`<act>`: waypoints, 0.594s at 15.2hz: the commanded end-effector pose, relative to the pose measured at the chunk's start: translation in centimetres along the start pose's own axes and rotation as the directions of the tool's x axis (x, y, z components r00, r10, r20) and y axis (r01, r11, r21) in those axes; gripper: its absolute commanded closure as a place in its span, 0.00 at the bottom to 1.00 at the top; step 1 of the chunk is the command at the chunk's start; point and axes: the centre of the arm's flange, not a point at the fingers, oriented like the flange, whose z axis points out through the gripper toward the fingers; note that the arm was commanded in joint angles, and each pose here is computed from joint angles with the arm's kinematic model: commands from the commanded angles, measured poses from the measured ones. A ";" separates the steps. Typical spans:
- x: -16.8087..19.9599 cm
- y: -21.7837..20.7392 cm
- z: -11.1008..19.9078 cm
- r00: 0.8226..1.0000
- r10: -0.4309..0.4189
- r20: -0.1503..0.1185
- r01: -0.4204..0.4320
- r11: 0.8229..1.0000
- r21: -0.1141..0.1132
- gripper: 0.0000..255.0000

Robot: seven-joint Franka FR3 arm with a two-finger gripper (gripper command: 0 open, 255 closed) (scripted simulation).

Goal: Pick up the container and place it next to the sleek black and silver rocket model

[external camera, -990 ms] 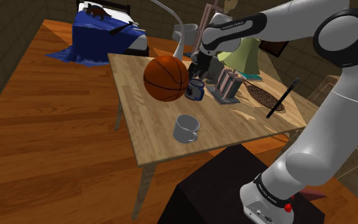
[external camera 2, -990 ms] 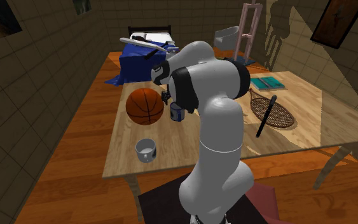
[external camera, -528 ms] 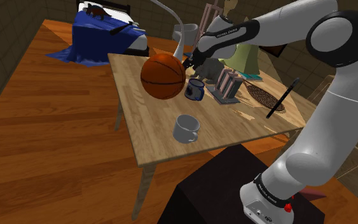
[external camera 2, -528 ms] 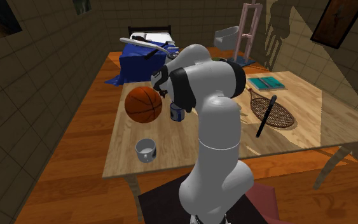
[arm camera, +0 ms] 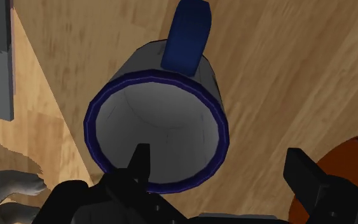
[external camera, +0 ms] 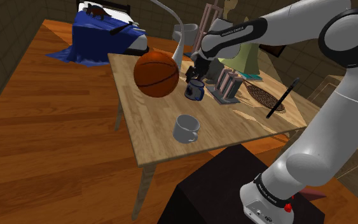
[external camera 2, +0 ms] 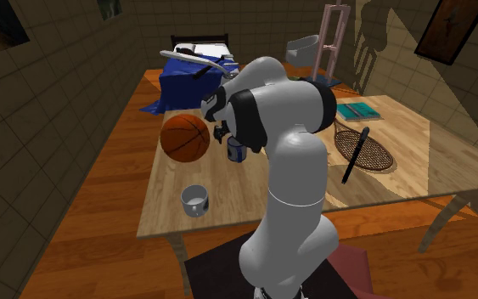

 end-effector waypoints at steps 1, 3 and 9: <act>-0.7 -0.3 0.5 1.000 0.004 0.031 -0.004 1.000 0.009 0.00; -0.7 -0.3 1.6 1.000 0.004 0.031 -0.004 1.000 0.009 0.00; -0.8 -0.3 4.0 1.000 0.004 0.031 -0.004 1.000 0.009 0.00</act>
